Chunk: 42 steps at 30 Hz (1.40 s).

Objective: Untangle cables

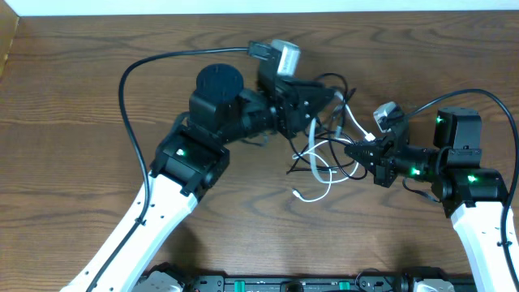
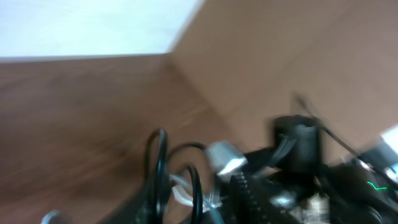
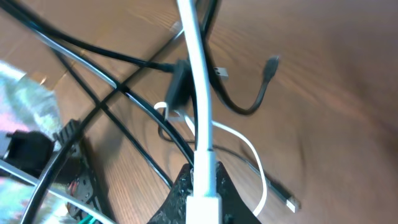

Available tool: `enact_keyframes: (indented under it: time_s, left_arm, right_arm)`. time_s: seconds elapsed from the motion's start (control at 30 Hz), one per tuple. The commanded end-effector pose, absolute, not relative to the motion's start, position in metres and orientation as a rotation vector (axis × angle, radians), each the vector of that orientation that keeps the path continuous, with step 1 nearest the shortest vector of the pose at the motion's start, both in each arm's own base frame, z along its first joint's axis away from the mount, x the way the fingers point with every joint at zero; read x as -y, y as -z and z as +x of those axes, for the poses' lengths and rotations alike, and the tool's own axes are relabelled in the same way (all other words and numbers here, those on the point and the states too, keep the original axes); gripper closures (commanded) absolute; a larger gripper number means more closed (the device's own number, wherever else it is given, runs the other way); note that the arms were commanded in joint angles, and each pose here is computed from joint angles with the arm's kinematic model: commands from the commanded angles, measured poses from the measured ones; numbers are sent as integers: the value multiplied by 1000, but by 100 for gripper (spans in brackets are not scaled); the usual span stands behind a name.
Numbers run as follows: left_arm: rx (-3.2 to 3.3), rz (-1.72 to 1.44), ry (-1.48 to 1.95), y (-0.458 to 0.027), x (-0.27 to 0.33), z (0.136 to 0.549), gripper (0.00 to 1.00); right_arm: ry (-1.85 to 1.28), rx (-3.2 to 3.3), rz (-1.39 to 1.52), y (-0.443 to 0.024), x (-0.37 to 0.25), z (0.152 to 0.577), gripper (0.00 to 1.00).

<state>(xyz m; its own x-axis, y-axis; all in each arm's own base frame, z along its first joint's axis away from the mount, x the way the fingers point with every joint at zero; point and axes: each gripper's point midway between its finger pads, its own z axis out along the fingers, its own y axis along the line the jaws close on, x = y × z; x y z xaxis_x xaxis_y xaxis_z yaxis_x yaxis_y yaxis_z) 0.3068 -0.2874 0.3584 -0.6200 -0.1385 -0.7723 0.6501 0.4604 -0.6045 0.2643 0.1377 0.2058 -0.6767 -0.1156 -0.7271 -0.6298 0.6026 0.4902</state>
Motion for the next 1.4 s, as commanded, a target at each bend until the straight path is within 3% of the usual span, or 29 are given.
enact_keyframes:
  time_s: [0.0, 0.27, 0.53, 0.73, 0.87, 1.13, 1.27, 1.37]
  left_arm:
    - [-1942, 292, 1016, -350, 255, 335, 47]
    - [-2049, 325, 855, -318, 232, 339, 29]
    - [-2052, 361, 816, -314, 230, 339, 23]
    - [-1969, 629, 858, -318, 247, 320, 23]
    - [-1962, 645, 850, -318, 247, 320, 22]
    - [-1948, 686, 888, -320, 253, 313, 24]
    - [-1801, 966, 969, -326, 278, 280, 27]
    - [-1715, 1127, 927, -321, 289, 263, 27]
  right_arm:
    - [-951, -2279, -421, -195, -127, 271, 99]
    - [-769, -2400, -170, -177, -100, 286, 99]
    - [-623, -2460, -8, -165, -77, 292, 99]
    - [-585, -2549, 199, -156, -66, 281, 99]
    - [-621, -2585, 364, -164, -65, 274, 99]
    - [-727, -2548, 420, -224, -74, 270, 99]
    - [-802, -2483, 373, -256, -83, 274, 99]
    - [-728, -2440, 515, -262, -67, 283, 99]
